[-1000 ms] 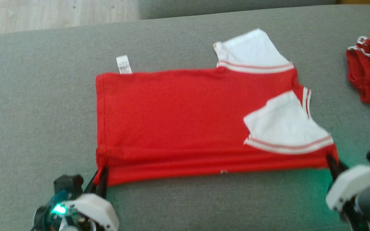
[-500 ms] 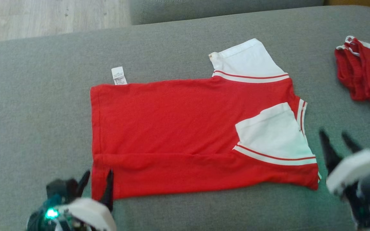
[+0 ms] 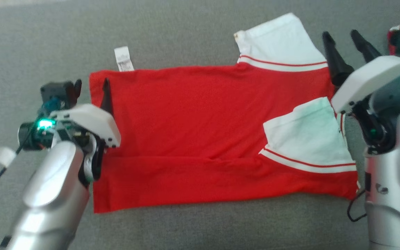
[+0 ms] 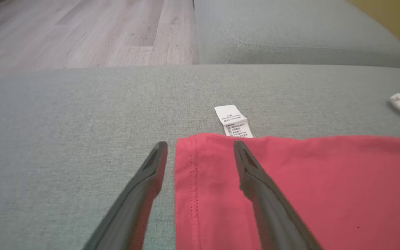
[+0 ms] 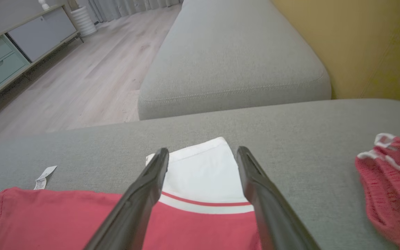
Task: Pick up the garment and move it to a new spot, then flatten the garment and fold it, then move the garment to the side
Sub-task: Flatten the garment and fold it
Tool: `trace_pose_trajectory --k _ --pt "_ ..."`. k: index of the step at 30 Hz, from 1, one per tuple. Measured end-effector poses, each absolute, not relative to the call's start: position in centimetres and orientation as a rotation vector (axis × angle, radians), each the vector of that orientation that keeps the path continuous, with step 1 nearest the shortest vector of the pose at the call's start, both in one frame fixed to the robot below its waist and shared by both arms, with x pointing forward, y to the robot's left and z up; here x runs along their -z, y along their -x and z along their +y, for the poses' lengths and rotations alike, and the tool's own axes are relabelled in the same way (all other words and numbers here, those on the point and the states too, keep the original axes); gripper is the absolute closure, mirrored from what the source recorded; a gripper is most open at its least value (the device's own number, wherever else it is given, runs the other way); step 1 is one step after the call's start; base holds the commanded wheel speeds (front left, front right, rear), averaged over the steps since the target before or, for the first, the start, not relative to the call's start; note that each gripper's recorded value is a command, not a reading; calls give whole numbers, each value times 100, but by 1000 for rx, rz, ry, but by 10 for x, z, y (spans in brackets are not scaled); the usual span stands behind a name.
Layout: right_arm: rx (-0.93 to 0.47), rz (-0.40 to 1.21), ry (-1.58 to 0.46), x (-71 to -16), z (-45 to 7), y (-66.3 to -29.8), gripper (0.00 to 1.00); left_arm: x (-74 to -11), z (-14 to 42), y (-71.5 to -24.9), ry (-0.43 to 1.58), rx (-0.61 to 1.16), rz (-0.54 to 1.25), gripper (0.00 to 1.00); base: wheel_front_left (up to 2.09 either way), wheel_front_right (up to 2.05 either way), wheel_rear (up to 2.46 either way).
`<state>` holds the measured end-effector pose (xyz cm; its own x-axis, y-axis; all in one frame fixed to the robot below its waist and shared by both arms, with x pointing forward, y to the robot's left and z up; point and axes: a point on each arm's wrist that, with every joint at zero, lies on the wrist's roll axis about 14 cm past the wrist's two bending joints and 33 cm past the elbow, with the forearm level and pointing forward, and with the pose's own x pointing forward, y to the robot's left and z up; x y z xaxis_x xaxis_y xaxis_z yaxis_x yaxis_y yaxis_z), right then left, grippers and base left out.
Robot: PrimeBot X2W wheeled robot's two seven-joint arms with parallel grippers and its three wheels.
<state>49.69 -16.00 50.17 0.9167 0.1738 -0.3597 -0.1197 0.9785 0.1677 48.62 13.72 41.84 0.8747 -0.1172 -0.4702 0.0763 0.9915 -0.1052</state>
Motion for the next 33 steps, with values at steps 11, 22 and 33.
trace_pose_trajectory --k 11,22,33 --pt "-144 484 -166 -450 -161 -505 0 -365 131 -515 114 94 624 0 0 0 0" --pt "-152 491 -171 -446 -157 -523 0 -358 131 -522 150 97 609 100 0 0 0" --pt "-151 655 -123 -418 -161 -600 0 -360 125 -529 178 159 520 100 0 0 0"
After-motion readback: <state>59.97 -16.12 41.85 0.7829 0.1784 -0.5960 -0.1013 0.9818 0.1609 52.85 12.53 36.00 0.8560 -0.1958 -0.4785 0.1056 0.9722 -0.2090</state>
